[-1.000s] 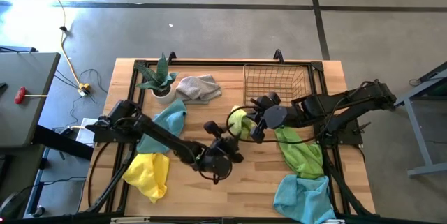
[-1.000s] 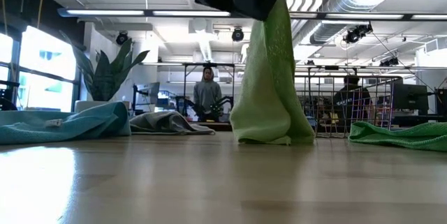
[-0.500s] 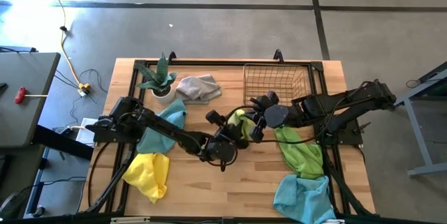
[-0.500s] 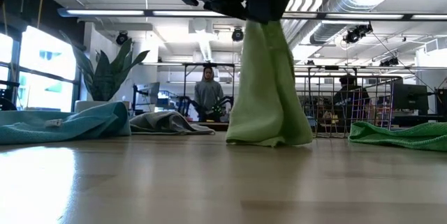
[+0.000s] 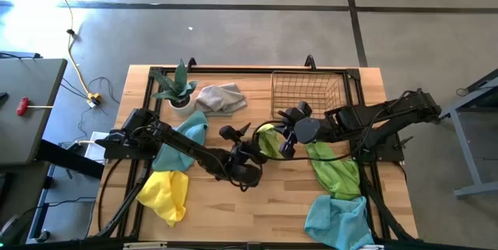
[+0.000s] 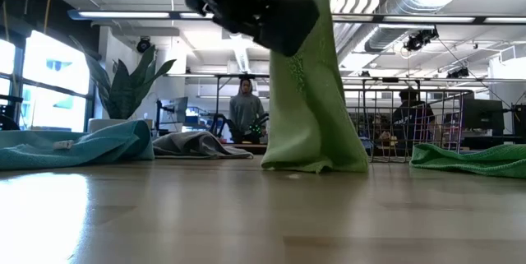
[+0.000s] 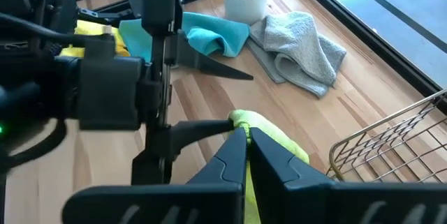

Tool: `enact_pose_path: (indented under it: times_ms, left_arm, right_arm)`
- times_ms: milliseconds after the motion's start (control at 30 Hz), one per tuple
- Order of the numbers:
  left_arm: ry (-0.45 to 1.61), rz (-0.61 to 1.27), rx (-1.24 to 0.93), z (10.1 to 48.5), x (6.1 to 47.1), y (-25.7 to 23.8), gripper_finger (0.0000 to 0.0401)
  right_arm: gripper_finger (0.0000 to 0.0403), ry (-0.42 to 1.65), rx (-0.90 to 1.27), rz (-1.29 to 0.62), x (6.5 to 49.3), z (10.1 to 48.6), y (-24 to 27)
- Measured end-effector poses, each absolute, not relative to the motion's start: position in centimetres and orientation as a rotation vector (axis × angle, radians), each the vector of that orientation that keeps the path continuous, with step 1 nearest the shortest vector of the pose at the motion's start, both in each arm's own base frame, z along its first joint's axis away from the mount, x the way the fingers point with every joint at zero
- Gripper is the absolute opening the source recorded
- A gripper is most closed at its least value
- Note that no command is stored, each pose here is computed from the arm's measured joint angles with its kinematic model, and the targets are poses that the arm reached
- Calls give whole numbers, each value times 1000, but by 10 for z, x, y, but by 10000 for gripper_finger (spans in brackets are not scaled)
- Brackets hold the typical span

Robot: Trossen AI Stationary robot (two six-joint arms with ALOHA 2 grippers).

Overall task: Fold microfiber towels
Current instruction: Fold the light green microfiber towel

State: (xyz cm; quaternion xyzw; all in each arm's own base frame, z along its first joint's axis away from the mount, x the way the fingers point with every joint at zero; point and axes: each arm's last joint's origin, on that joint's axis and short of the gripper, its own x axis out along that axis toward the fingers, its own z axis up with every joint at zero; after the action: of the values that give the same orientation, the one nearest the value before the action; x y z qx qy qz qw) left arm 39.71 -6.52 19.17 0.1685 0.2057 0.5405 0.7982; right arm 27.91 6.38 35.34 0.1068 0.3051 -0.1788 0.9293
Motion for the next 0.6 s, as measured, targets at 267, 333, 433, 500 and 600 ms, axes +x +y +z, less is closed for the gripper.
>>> enact_pose_path:
  times_ms: [267, 333, 433, 500, 600]
  left_arm:
    - [480, 1182, 295, 181, 379, -61, 197]
    - [496, 1187, 289, 179, 375, -60, 197]
    - [522, 1187, 273, 178, 370, -60, 197]
    - [555, 1173, 256, 176, 367, -61, 197]
    - [625, 1131, 222, 174, 366, -63, 197]
  right_arm:
    - [0, 625, 219, -367, 279, 353, 64]
    - [0, 625, 219, -366, 279, 353, 64]
    - [0, 625, 219, -366, 279, 353, 64]
    - [0, 625, 219, -366, 279, 353, 64]
    - [0, 625, 219, -367, 279, 353, 64]
